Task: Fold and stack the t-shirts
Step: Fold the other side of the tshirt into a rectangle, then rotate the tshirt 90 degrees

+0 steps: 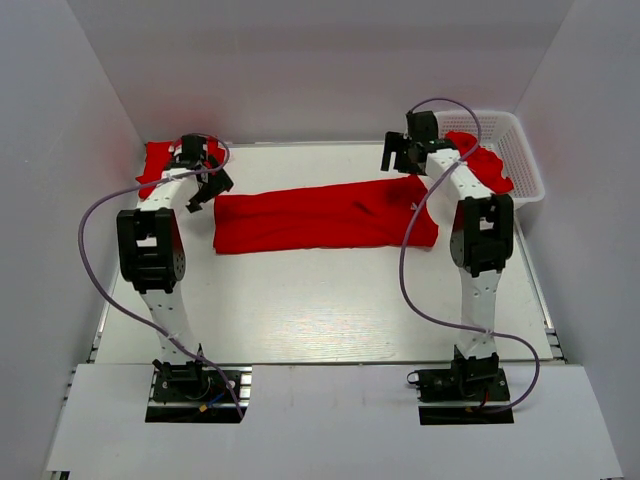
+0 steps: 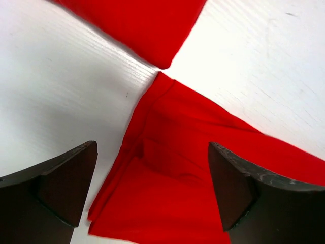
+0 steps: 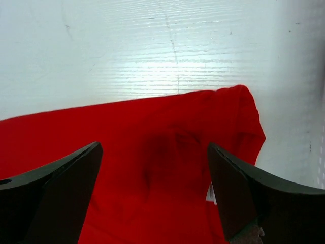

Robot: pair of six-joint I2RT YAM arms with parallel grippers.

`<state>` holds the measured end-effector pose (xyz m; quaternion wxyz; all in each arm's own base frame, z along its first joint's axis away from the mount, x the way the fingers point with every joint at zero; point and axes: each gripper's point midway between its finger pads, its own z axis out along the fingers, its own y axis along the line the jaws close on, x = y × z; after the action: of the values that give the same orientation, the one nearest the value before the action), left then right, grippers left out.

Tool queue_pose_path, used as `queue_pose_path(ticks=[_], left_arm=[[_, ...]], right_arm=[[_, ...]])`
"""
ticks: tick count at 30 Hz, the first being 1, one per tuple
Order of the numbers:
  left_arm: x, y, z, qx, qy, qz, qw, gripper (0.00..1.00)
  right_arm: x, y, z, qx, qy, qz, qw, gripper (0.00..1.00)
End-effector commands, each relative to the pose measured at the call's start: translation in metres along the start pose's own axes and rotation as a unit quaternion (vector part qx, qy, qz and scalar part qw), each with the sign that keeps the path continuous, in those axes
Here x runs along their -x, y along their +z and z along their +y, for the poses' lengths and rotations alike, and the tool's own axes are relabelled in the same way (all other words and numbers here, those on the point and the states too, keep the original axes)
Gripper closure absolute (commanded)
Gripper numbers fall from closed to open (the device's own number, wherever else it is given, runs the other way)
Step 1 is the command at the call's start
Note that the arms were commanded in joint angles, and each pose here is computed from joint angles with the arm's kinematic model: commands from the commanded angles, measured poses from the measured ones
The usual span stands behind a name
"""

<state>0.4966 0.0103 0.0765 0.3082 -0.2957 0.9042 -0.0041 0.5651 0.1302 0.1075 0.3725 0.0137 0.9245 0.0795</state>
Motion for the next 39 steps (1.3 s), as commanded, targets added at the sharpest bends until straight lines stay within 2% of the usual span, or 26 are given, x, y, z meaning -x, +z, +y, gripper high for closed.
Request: queue_pose_path(ticks=[1, 2, 3, 6, 7, 12, 19, 21, 26, 27, 28, 29, 30, 31, 33, 36, 39], left_arm=[[0.037, -0.052, -0.017, -0.040, 0.030, -0.053, 0.997, 0.00], [0.038, -0.057, -0.021, -0.053, 0.040, -0.052, 0.996, 0.00], [0.038, -0.058, -0.025, -0.066, 0.048, -0.051, 0.995, 0.00], [0.025, -0.058, -0.048, -0.125, 0.071, -0.027, 0.989, 0.00], [0.021, -0.057, -0.056, -0.151, 0.080, -0.018, 0.985, 0.00], [-0.022, -0.031, -0.069, -0.184, 0.105, 0.029, 0.977, 0.00], [-0.105, 0.003, -0.038, -0.151, 0.099, 0.133, 0.974, 0.00], [-0.119, -0.006, -0.031, -0.148, 0.096, 0.142, 0.974, 0.00], [-0.193, -0.031, 0.025, -0.091, 0.089, 0.234, 0.964, 0.00], [-0.226, -0.043, 0.039, -0.081, 0.097, 0.275, 0.953, 0.00], [-0.236, -0.059, 0.042, -0.091, 0.100, 0.286, 0.949, 0.00], [-0.255, -0.075, 0.045, -0.103, 0.099, 0.317, 0.938, 0.00], [-0.290, -0.092, 0.059, -0.100, 0.105, 0.359, 0.922, 0.00], [-0.300, -0.107, 0.058, -0.121, 0.109, 0.367, 0.916, 0.00], [-0.342, -0.141, 0.067, -0.133, 0.110, 0.432, 0.885, 0.00], [-0.365, -0.172, 0.071, -0.141, 0.125, 0.477, 0.858, 0.00], [-0.385, -0.196, 0.064, -0.161, 0.156, 0.515, 0.827, 0.00]], right_arm=[[0.030, -0.050, 0.016, 0.035, -0.013, -0.036, 0.999, 0.10], [0.035, -0.065, 0.020, 0.045, -0.012, -0.046, 0.998, 0.10], [0.014, -0.062, 0.022, 0.064, -0.012, -0.019, 0.998, 0.10], [-0.011, -0.072, 0.037, 0.109, -0.005, 0.010, 0.994, 0.10], [-0.013, -0.077, 0.039, 0.114, 0.001, 0.011, 0.993, 0.10], [-0.078, -0.072, 0.030, 0.109, 0.021, 0.068, 0.991, 0.10], [-0.115, -0.050, 0.019, 0.091, 0.047, 0.114, 0.988, 0.10], [-0.126, -0.036, 0.016, 0.085, 0.052, 0.130, 0.986, 0.10], [-0.124, -0.003, 0.016, 0.083, 0.052, 0.143, 0.985, 0.10], [-0.122, 0.000, 0.018, 0.087, 0.051, 0.143, 0.985, 0.10], [-0.116, 0.016, 0.022, 0.096, 0.046, 0.140, 0.984, 0.10], [-0.112, 0.021, 0.029, 0.112, 0.044, 0.134, 0.984, 0.10], [-0.120, 0.034, 0.030, 0.121, 0.038, 0.143, 0.982, 0.10], [-0.105, 0.044, 0.042, 0.152, 0.037, 0.130, 0.979, 0.10], [-0.093, 0.058, 0.068, 0.212, 0.049, 0.113, 0.969, 0.10], [-0.075, 0.079, 0.108, 0.286, 0.071, 0.078, 0.952, 0.10], [-0.055, 0.093, 0.156, 0.341, 0.057, 0.035, 0.938, 0.10]])
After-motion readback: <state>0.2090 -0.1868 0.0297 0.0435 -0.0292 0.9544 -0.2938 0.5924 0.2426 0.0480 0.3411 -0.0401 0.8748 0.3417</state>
